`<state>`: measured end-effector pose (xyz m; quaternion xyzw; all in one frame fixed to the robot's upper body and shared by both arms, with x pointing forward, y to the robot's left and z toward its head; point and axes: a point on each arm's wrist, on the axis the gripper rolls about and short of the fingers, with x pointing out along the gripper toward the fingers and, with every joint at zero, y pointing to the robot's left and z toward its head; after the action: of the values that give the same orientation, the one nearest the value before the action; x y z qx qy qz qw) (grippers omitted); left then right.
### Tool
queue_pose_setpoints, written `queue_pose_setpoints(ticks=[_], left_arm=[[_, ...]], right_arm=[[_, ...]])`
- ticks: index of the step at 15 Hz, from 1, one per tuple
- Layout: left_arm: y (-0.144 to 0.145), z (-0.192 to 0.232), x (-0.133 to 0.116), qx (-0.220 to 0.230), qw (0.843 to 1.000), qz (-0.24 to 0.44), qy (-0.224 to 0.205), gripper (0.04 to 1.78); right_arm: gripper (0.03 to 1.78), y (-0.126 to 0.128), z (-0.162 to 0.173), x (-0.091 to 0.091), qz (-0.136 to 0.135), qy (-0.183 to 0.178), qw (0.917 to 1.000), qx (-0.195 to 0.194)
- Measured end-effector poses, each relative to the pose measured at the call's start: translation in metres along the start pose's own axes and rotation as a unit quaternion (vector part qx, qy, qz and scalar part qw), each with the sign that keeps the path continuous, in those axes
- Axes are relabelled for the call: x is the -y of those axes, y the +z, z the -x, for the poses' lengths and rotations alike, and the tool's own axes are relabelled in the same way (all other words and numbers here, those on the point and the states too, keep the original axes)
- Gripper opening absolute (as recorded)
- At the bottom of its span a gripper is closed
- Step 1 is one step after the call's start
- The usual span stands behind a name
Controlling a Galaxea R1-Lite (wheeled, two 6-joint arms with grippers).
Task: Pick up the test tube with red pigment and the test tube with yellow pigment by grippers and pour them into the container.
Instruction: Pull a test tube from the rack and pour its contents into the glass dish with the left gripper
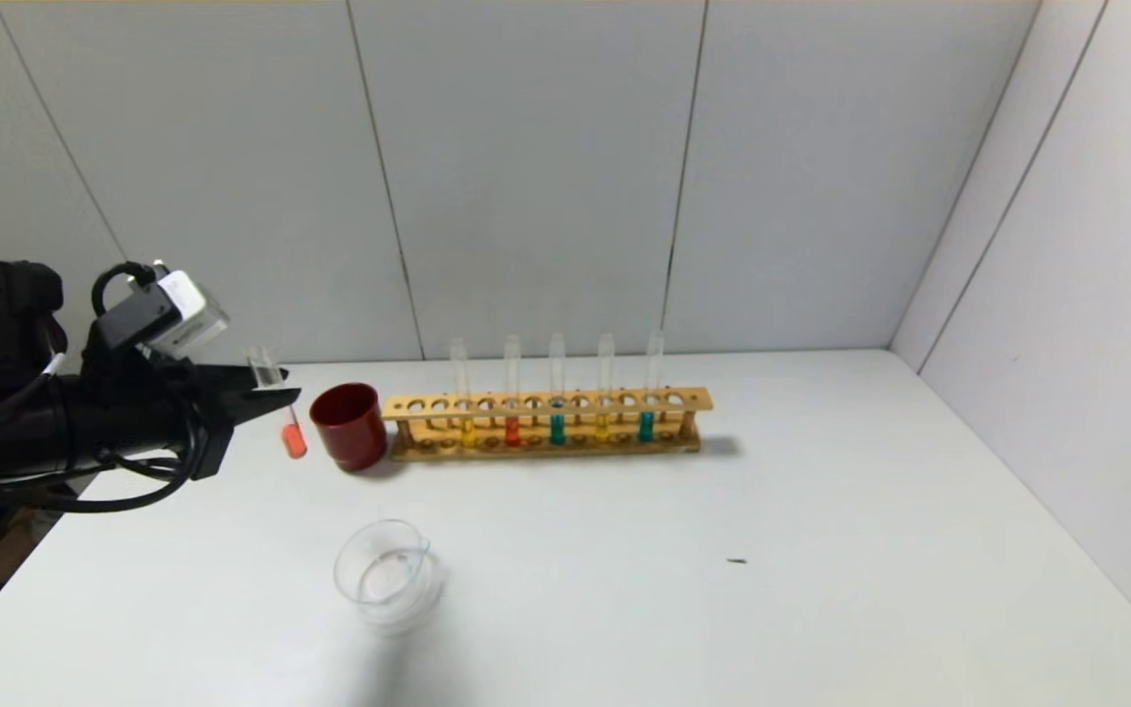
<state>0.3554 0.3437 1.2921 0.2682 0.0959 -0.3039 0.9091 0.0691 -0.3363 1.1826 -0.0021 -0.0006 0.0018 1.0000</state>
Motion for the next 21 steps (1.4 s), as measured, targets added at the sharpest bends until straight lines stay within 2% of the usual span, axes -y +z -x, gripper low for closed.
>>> queue_pose_setpoints(ticks=[3,7,14,17,21], left_arm=[[-0.013,-0.009,-0.003,-0.014,0.994,-0.110,-0.013,0.31],[-0.027,-0.016,0.007,-0.040,0.973,-0.225,-0.035,0.31],[-0.034,-0.018,0.013,-0.051,0.941,-0.329,-0.056,0.31],[-0.029,-0.017,0.018,-0.043,0.934,-0.350,-0.061,0.31],[-0.022,-0.014,0.022,-0.028,0.914,-0.399,-0.062,0.31]], right_arm=[[1.75,0.000,0.000,0.000,0.000,0.000,1.0000,0.000],[1.75,0.000,0.000,0.000,0.000,0.000,1.0000,0.000],[1.75,0.000,0.000,0.000,0.000,0.000,1.0000,0.000],[1.75,0.000,0.000,0.000,0.000,0.000,1.0000,0.000],[1.75,0.000,0.000,0.000,0.000,0.000,1.0000,0.000]])
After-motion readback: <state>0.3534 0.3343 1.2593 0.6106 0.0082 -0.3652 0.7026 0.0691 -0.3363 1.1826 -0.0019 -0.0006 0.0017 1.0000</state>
